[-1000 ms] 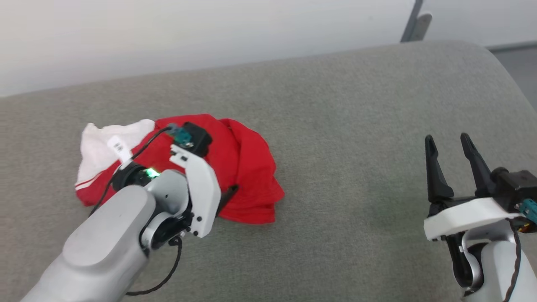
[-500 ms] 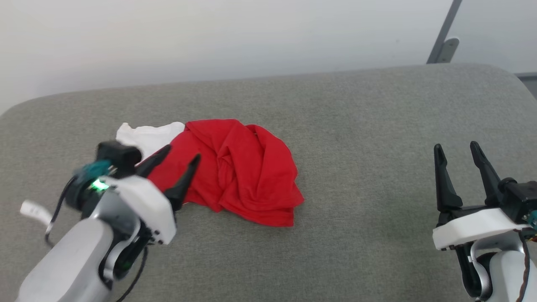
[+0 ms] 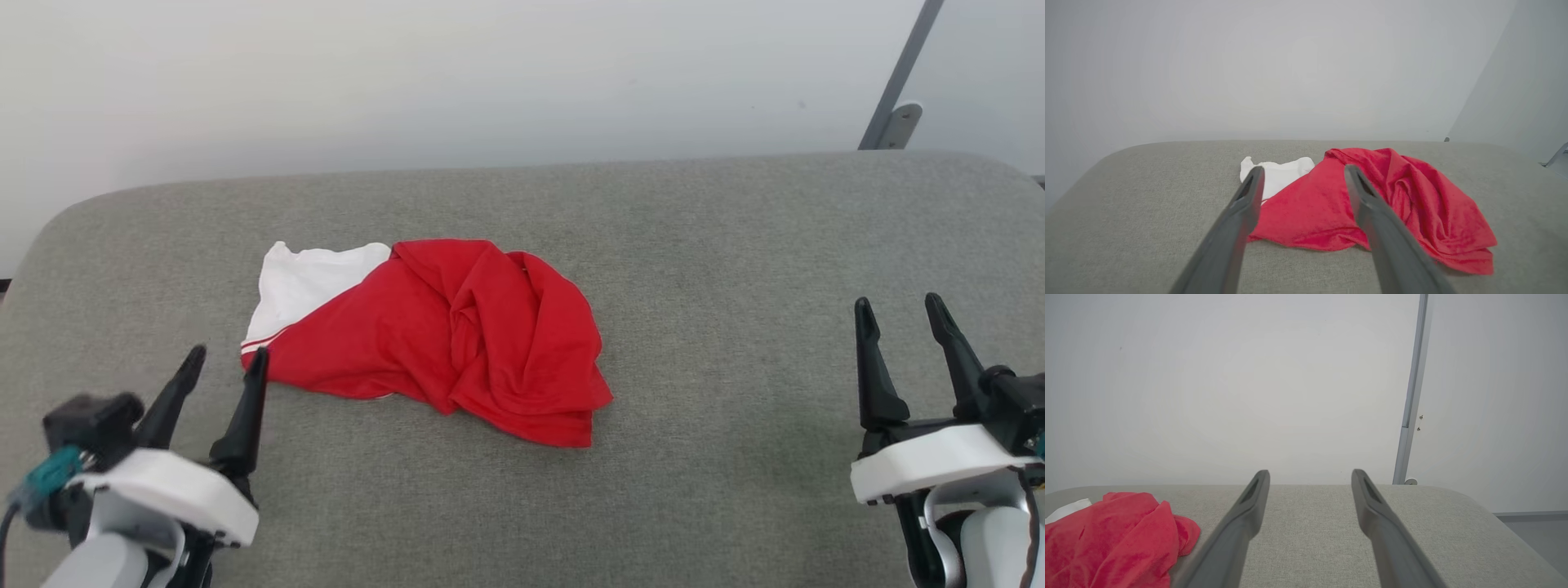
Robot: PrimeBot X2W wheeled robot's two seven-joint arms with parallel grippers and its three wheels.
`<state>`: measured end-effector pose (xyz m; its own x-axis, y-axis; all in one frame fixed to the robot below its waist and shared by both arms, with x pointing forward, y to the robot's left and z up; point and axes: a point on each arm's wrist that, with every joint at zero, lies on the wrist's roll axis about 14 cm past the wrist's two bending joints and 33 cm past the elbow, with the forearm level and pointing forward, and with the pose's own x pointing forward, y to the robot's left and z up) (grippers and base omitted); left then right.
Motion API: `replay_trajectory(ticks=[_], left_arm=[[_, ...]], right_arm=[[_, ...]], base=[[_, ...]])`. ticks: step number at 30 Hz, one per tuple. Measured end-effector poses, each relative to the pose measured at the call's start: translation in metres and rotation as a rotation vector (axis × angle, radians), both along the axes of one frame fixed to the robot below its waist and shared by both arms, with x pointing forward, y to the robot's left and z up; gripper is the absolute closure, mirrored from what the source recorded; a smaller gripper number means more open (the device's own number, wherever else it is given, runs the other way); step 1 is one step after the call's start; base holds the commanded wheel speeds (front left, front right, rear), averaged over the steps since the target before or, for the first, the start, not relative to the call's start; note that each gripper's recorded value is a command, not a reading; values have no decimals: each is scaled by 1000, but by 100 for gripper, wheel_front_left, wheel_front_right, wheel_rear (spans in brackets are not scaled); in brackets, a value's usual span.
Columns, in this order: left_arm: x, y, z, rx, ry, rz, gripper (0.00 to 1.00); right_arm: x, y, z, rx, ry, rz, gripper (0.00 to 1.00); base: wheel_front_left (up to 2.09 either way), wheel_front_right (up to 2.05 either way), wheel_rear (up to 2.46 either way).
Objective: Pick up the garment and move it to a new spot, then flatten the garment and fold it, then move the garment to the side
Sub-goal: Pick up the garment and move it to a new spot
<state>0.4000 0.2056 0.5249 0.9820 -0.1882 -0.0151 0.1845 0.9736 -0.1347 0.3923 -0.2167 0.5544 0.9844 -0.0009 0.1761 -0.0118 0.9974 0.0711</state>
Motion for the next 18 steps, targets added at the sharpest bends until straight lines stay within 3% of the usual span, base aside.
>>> replay_trajectory(ticks=[18], left_arm=[[-46, 39, -20, -101, -6, 178, 0]], right_arm=[[-3, 8, -5, -9, 6, 19, 0]], base=[[0, 0, 0]])
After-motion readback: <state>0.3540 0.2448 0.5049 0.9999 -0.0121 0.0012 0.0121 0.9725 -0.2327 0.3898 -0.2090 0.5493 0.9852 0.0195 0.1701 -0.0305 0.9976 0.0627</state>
